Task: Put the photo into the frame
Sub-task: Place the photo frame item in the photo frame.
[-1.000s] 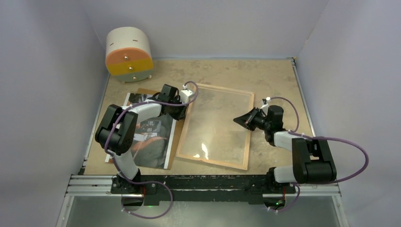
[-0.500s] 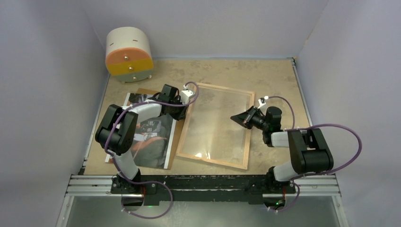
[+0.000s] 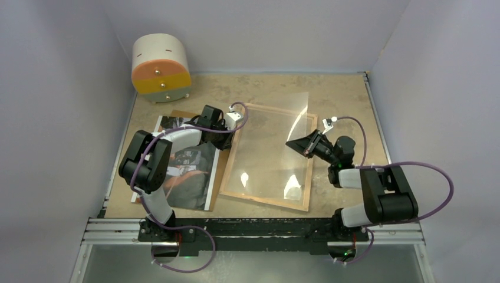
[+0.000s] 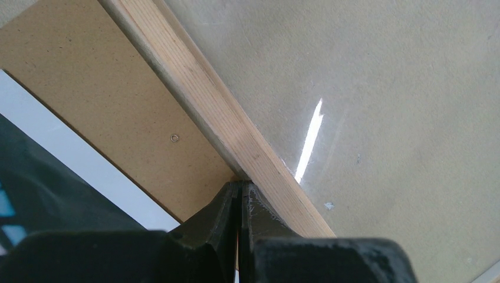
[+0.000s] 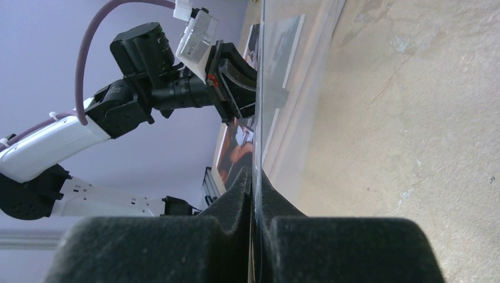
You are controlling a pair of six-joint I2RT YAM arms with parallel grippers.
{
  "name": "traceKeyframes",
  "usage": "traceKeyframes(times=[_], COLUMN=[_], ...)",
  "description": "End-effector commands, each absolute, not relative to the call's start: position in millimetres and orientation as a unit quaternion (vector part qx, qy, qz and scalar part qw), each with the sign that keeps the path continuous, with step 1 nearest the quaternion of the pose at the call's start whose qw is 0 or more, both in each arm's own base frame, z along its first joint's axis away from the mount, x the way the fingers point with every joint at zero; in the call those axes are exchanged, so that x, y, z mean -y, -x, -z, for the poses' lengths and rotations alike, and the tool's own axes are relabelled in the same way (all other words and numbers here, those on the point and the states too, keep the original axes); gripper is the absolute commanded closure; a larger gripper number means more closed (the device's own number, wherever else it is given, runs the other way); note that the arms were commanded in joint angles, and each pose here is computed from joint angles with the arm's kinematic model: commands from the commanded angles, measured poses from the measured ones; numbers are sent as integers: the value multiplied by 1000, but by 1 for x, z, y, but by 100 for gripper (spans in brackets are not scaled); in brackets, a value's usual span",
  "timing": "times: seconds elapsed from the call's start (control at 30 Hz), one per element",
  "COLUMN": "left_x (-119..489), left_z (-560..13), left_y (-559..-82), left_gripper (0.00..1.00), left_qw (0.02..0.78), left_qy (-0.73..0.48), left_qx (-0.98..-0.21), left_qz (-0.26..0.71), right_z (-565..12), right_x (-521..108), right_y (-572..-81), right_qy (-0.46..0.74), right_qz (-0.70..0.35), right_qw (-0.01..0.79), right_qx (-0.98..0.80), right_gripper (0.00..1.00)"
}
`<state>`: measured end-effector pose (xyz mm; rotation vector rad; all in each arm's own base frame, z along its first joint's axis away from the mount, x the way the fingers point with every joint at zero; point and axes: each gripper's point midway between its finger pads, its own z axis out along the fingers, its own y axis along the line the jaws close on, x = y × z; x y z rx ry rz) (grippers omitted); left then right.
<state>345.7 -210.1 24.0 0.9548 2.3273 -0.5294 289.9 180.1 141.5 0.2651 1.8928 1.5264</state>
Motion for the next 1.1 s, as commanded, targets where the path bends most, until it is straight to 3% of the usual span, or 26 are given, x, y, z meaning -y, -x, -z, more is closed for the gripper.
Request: traceKeyframes(times=[0.0,0.4,1.07], left_x=[217,216,215], left_z=[-7,-7,-14], left_y=[-327,-326,-327], left_gripper=[100,100,100], left_qw=[245,246,254], left_qy=[-372,-374,-377], left_qx=[-870,-869,-866], left_qz=[211,209,206], right_z=[-149,-180,-179], right_x=[-185,-187,-200], right_y=[-286,-290,-295], right_qy=[-84,-160,-128], right_qz=[-607,-713,-663], right_qw=[347,290,303], right_qx=[-710,-618,-673], right_gripper=[100,100,100])
